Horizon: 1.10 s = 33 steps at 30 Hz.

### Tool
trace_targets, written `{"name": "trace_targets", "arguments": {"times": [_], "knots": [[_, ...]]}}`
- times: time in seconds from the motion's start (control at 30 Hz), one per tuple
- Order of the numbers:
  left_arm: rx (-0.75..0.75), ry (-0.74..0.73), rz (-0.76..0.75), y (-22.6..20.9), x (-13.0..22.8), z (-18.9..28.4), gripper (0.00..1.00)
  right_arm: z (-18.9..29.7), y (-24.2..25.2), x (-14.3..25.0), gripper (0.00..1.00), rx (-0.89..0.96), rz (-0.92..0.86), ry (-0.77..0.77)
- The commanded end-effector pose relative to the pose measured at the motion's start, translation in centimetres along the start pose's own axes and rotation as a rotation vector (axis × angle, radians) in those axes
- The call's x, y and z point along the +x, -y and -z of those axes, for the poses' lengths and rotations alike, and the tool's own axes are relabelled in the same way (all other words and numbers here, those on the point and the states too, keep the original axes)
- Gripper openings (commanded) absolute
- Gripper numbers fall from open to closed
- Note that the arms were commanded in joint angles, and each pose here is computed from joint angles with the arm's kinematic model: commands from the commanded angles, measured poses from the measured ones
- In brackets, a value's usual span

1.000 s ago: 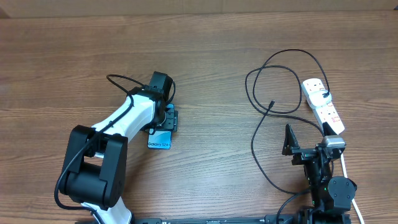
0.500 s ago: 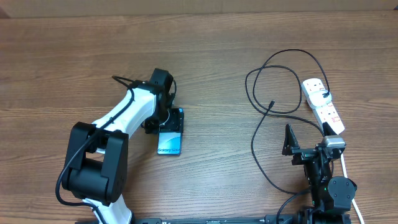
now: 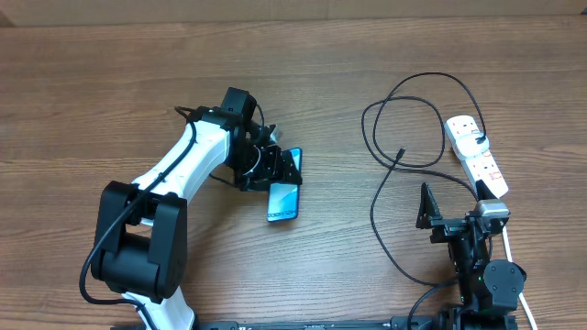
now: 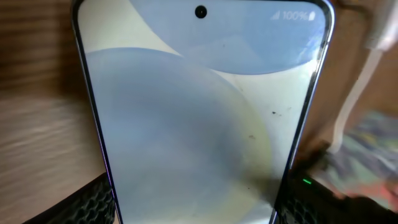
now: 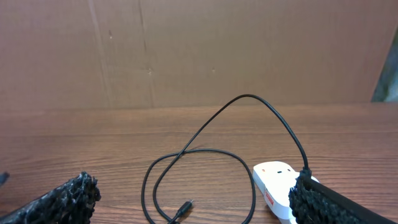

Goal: Plug charger to phone and switch on socket
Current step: 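Lift the phone with left gripper and tilt it upright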

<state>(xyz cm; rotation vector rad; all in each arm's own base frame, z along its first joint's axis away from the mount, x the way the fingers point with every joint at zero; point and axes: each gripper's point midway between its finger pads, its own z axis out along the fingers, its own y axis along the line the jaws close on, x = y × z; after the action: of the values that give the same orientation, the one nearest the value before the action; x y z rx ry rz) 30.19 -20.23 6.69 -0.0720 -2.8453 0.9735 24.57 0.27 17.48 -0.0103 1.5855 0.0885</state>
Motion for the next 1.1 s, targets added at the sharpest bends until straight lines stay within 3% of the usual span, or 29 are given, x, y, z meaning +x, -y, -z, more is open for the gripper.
{"name": "trace_targets", "arguments": {"times": [0.0, 0.17, 0.3, 0.47, 0.63, 0.73, 1.07], "knots": [[0.277, -0.039, -0.044, 5.0, 0.2, 1.1, 0.52, 0.0, 0.0, 0.2, 1.00, 0.000, 0.002, 0.004], [0.576, -0.077, -0.105, 9.7, 0.7, 3.3, 0.52, 0.0, 0.0, 0.2, 1.00, 0.000, 0.002, 0.004], [0.735, -0.107, -0.105, 12.1, 0.5, 5.1, 0.45, 0.0, 0.0, 0.2, 1.00, 0.000, 0.002, 0.004], [0.754, -0.160, 0.050, 12.7, -0.3, 5.7, 0.41, 0.0, 0.0, 0.2, 1.00, 0.000, 0.002, 0.004], [0.745, -0.215, 0.211, 12.8, -0.8, 5.9, 0.27, 0.0, 0.0, 0.2, 1.00, 0.000, 0.002, 0.004], [0.737, -0.252, 0.326, 12.9, -1.2, 6.1, 0.26, 0.0, 0.0, 0.2, 1.00, 0.000, 0.002, 0.004], [0.740, -0.257, 0.359, 13.1, -1.7, 6.3, 0.26, 0.0, 0.0, 0.1, 1.00, -0.001, 0.003, 0.008]]}}
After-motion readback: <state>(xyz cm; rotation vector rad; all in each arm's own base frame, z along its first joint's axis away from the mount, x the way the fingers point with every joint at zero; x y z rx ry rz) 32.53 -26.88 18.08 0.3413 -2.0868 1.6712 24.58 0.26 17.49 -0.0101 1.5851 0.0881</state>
